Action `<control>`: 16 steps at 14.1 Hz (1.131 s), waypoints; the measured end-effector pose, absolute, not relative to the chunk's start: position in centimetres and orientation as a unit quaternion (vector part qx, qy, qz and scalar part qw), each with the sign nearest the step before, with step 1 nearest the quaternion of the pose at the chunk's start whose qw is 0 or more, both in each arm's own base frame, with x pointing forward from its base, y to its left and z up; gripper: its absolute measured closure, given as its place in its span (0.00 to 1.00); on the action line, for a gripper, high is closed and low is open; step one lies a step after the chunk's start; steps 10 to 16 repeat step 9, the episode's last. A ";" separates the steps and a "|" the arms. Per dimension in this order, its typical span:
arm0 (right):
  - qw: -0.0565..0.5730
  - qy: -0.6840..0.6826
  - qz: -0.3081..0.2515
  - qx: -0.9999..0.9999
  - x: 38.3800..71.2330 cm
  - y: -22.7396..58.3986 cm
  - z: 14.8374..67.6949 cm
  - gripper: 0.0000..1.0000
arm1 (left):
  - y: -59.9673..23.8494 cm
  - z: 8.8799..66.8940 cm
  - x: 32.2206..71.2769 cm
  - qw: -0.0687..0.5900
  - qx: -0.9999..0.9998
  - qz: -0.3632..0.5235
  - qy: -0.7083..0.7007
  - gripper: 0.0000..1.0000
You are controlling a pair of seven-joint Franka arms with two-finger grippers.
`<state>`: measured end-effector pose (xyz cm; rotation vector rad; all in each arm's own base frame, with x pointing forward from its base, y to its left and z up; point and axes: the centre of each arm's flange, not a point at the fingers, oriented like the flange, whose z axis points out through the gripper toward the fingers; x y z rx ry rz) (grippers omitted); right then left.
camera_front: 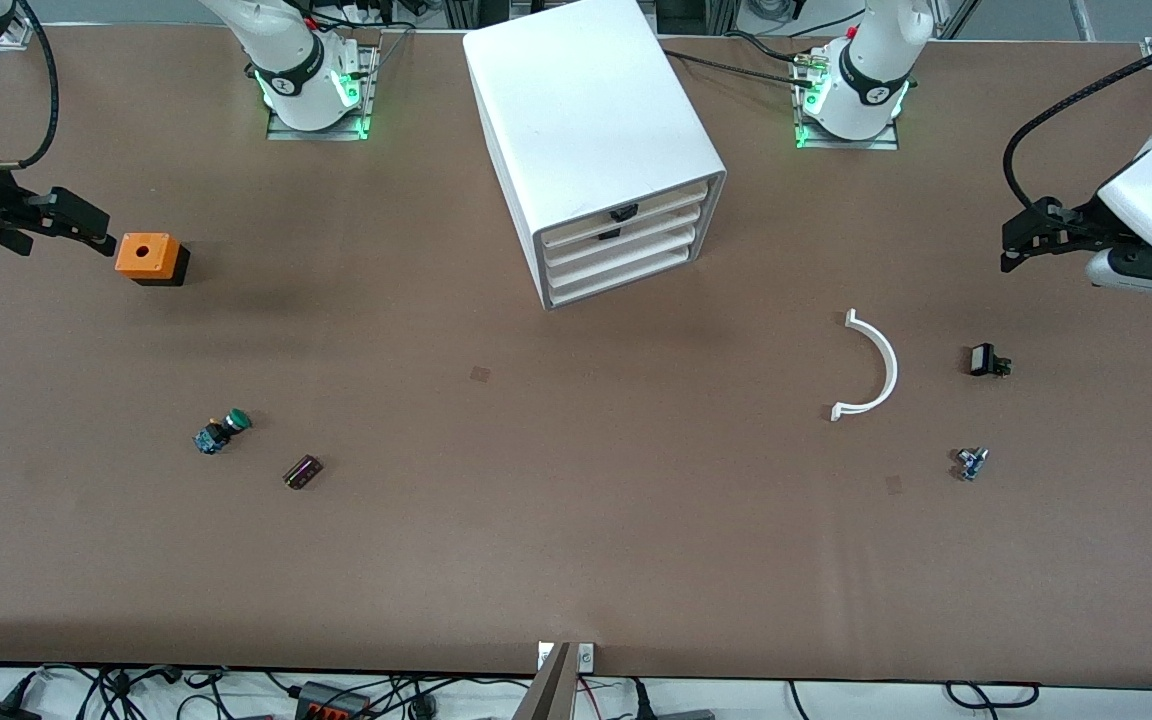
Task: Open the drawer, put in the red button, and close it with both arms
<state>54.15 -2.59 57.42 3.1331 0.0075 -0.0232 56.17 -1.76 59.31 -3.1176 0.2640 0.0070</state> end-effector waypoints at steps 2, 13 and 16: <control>0.004 0.003 -0.007 1.000 54.1 -2.5 57.4 0.00 | -1.8 59.2 56.3 0.006 -0.996 0.002 0.085 0.00; 0.004 0.003 -0.006 1.000 54.1 -2.5 57.6 0.00 | -1.8 59.2 56.3 0.006 -0.996 0.001 0.085 0.00; 0.004 0.003 -0.006 1.000 54.1 -2.5 57.6 0.00 | -1.8 59.2 56.3 0.006 -0.996 0.001 0.085 0.00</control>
